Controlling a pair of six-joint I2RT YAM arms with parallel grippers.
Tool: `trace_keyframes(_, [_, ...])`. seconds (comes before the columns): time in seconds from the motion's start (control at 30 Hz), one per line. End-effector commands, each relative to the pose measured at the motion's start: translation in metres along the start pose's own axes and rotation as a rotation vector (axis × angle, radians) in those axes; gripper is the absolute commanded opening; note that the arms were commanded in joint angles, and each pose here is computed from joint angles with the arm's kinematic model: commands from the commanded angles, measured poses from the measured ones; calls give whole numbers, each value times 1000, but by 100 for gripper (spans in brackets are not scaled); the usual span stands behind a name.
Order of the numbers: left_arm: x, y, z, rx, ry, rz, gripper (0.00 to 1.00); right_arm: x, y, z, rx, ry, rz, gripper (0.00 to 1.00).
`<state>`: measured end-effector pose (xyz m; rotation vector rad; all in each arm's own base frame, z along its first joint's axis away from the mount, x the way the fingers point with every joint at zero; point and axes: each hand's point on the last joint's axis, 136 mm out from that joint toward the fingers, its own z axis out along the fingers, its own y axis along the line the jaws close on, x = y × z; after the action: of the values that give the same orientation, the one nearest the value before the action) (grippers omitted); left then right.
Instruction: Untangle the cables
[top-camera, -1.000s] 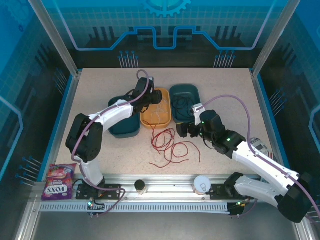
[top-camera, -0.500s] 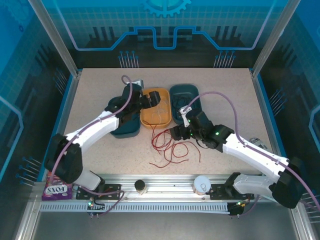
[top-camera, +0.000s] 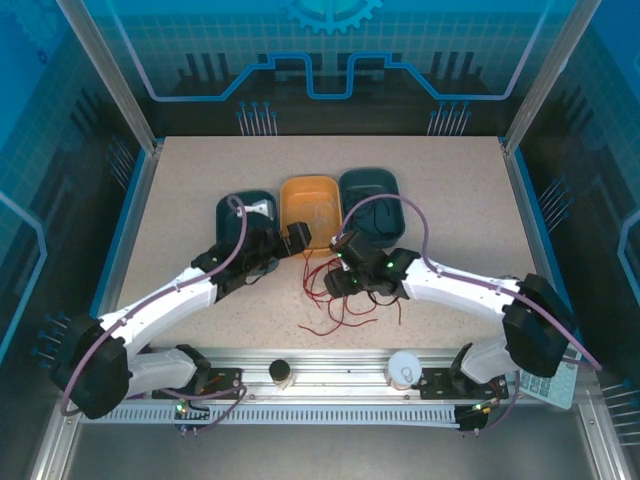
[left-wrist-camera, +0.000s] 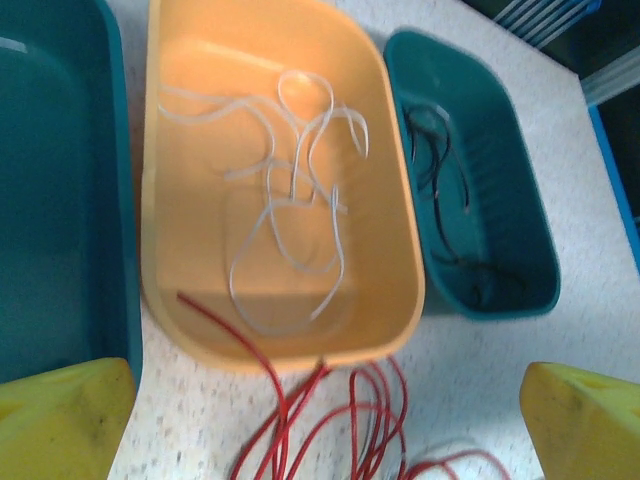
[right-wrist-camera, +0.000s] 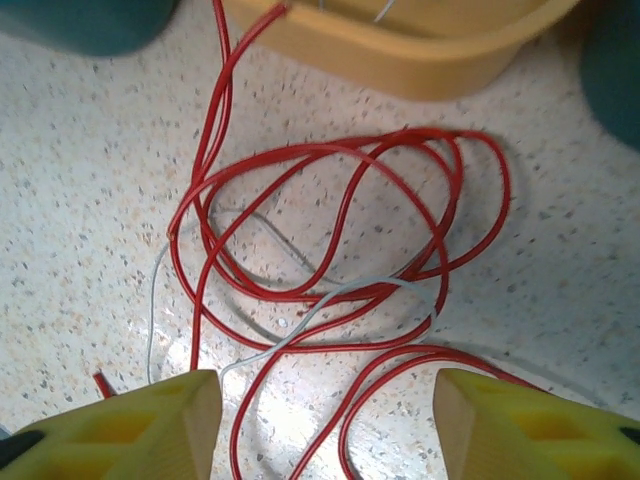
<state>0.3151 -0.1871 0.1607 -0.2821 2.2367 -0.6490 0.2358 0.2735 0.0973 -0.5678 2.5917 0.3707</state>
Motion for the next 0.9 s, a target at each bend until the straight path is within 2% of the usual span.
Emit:
trace_keyframes(0.0, [7,-1,-6,12,-45,-17,99,3,7,7,44,61,71,53])
trace_keyframes(0.07, [18,2,-7,7,-39,-3,99,7,10,13,73,97,72,50])
trace_keyframes(0.23, [35,20,-10,-31,-39,-28,99,13,11,26,124,154,93,48])
trace_keyframes(0.43, [38,56,-25,-128,-109,-115,98,17,9,37,156,203,100,47])
trace_keyframes(0.67, [35,66,-35,-145,-149,-122,98,20,9,50,113,233,135,46])
trace_keyframes(0.87, [37,59,-30,-117,-130,-95,97,21,0,49,110,224,173,22])
